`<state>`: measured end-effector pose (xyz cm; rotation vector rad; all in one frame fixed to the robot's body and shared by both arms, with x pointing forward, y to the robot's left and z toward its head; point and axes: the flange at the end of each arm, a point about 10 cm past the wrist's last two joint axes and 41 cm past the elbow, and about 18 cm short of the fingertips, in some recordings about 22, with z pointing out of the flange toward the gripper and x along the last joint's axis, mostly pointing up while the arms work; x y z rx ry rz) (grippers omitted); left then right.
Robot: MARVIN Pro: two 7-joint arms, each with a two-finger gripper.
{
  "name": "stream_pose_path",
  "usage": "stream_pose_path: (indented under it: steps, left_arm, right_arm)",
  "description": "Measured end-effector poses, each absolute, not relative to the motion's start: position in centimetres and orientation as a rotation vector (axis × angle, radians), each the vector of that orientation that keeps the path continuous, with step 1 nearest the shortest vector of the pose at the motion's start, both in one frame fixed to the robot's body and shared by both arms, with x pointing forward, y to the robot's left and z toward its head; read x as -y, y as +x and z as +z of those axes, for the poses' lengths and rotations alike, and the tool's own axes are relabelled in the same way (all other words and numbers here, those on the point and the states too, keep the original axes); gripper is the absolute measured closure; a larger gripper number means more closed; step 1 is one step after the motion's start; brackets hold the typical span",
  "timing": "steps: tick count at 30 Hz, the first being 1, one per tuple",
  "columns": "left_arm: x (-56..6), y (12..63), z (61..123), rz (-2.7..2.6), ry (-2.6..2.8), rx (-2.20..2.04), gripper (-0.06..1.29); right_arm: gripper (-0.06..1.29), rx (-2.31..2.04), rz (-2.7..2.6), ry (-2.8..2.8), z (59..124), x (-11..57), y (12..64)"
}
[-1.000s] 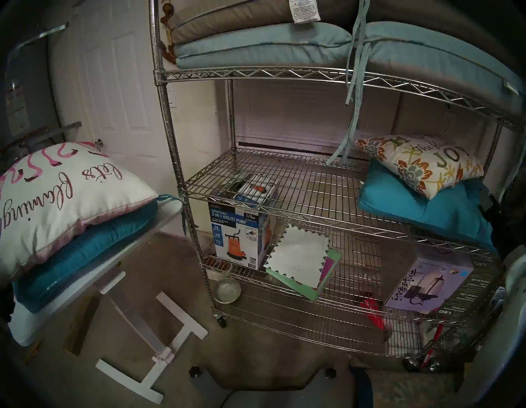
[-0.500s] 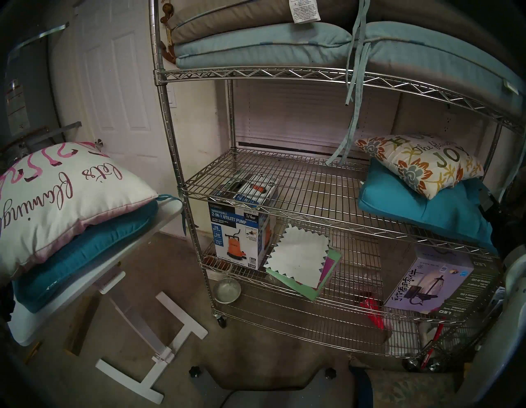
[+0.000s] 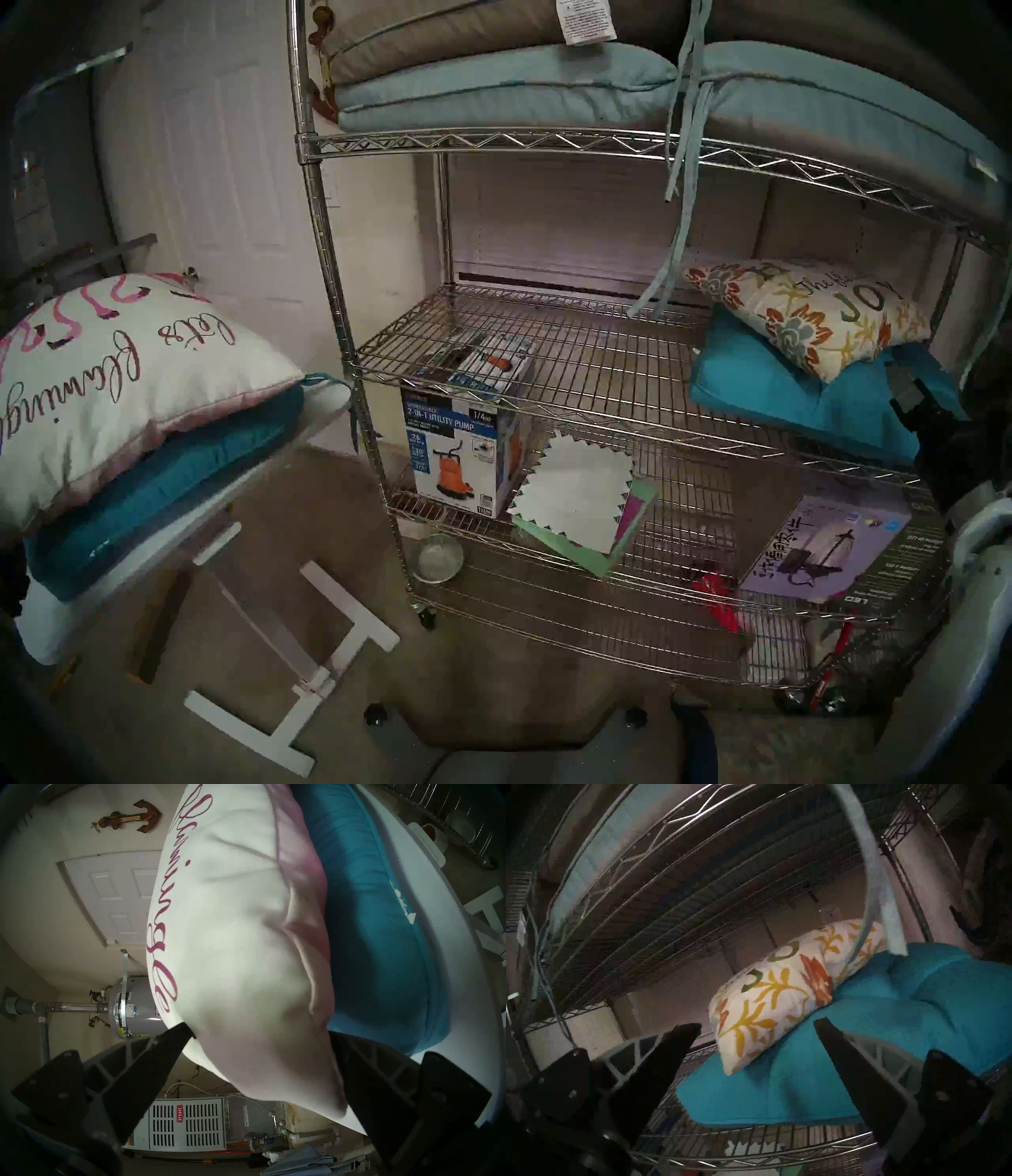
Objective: Put cushion on the shelf
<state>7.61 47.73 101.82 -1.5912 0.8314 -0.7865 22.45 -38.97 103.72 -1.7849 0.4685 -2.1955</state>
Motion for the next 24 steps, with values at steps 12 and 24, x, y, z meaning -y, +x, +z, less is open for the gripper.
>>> stream_pose_path:
  steps: [12, 24]
  left_arm:
    - [-47.7, 7.7, 101.8, -0.785, -1.589, -0.83, 0.01]
    - [-47.7, 7.8, 101.8, -0.784, -1.588, -0.829, 0.01]
  right_arm:
    - [0.03, -0.305, -2.054, -1.671, 103.0, 35.5, 23.4]
    - [0.03, -0.158, -1.916, -1.564, 102.6, 31.7, 24.4]
